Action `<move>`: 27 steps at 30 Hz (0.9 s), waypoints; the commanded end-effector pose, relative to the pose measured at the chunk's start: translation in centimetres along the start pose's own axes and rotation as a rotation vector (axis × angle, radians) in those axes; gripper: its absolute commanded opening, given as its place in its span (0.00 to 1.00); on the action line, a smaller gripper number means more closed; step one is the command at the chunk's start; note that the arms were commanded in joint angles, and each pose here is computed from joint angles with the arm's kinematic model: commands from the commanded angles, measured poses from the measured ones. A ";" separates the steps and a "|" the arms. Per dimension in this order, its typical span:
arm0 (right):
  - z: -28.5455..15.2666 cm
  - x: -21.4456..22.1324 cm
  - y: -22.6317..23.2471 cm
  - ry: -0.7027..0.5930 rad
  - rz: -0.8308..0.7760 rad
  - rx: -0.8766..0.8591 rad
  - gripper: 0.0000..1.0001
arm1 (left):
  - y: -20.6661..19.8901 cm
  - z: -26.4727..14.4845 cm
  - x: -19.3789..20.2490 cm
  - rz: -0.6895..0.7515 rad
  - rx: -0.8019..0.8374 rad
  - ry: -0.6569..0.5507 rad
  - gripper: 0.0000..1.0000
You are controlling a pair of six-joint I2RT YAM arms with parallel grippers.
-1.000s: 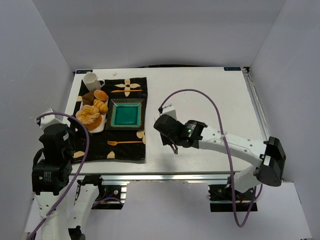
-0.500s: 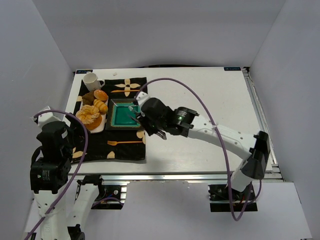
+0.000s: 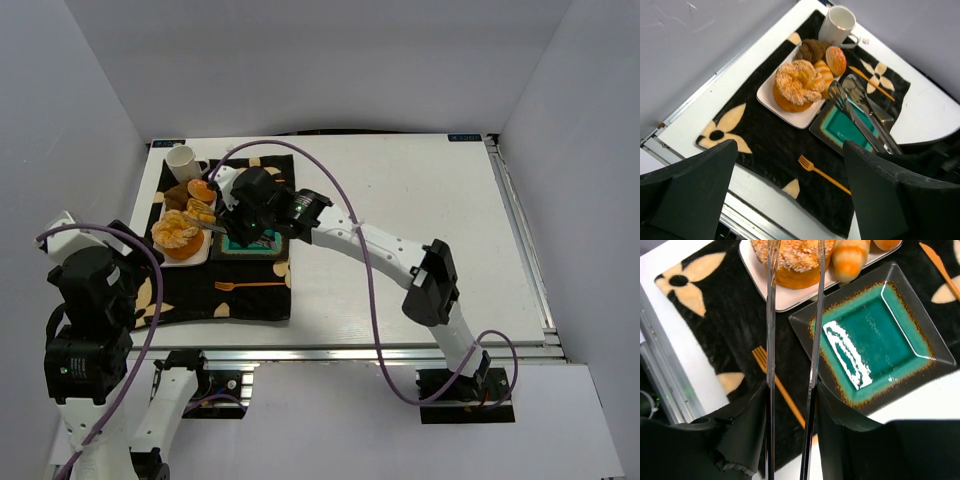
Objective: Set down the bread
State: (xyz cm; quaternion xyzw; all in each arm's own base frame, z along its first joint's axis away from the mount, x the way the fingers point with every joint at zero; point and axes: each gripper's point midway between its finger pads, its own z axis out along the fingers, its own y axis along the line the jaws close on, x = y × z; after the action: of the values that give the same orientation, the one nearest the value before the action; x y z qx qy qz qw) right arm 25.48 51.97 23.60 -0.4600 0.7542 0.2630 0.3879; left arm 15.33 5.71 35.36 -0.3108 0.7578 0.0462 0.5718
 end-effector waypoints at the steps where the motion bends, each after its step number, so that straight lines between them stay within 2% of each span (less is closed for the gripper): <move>1: 0.4 -3.6 -0.8 -0.116 -0.005 -0.060 0.47 | 0.3 -0.4 -1.7 -0.009 -0.024 -0.054 0.98; 14: 4.8 -4.3 -1.9 -0.198 0.110 -0.180 0.50 | 0.6 0.1 -0.5 -0.005 -0.035 -0.031 0.98; 27: 7.6 -2.7 -2.7 -0.179 0.156 -0.185 0.56 | 1.2 0.0 -0.1 0.014 -0.052 -0.024 0.98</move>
State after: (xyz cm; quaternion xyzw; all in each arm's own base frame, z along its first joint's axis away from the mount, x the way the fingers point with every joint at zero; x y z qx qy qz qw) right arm 30.27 56.73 18.93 -0.4166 0.7475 0.3750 0.3565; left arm 15.04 6.44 34.92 -0.3209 0.7532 0.0658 0.5704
